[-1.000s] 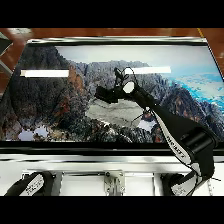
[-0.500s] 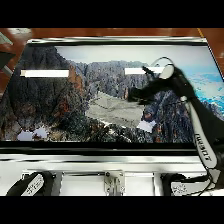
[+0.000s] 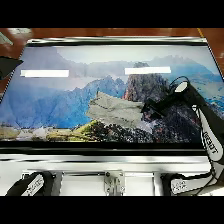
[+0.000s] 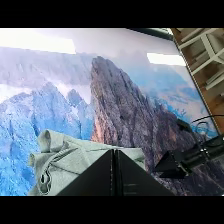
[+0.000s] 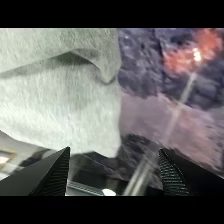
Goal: Fold the shirts.
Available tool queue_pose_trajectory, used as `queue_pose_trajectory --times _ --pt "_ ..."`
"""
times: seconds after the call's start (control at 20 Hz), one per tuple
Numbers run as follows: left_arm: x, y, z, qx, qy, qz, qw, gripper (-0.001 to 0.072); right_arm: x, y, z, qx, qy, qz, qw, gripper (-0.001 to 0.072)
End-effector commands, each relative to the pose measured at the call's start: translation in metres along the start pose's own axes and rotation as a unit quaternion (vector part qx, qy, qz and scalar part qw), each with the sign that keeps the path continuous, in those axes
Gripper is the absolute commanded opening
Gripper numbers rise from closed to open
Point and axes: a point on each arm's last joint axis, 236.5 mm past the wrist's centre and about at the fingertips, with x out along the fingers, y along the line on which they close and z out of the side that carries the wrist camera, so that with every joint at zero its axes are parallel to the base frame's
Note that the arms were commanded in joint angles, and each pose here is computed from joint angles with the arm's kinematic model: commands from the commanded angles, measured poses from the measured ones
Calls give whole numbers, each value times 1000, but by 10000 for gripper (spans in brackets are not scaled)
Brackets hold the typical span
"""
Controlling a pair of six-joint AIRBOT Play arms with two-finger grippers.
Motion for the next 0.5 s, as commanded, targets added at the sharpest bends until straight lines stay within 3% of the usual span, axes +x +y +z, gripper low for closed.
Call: queue_pose_trajectory --times 0.0,0.15,0.2,0.25,0.3,0.35,0.4,0.45 --pt "3 -4 2 2 -6 -4 1000 41 29 11 17 29 -18 66 997 674" --pt "4 2 16 0 -34 7 999 41 41 28 29 53 -24 122 991 671" --pt "4 4 20 -5 -44 11 999 41 47 29 30 59 -22 126 990 620" --pt "3 5 23 -12 -50 13 999 41 54 29 29 59 -19 123 990 550" --pt "3 5 23 -13 -50 13 999 41 59 31 27 52 -16 121 991 430" --pt "3 5 23 -13 -48 12 999 41 59 38 27 29 -19 129 991 177" --pt "4 3 22 -12 -48 10 999 41 54 51 26 -8 -21 150 988 64" --pt "6 1 21 -12 -46 8 999 41 39 71 27 -62 -29 180 981 56"
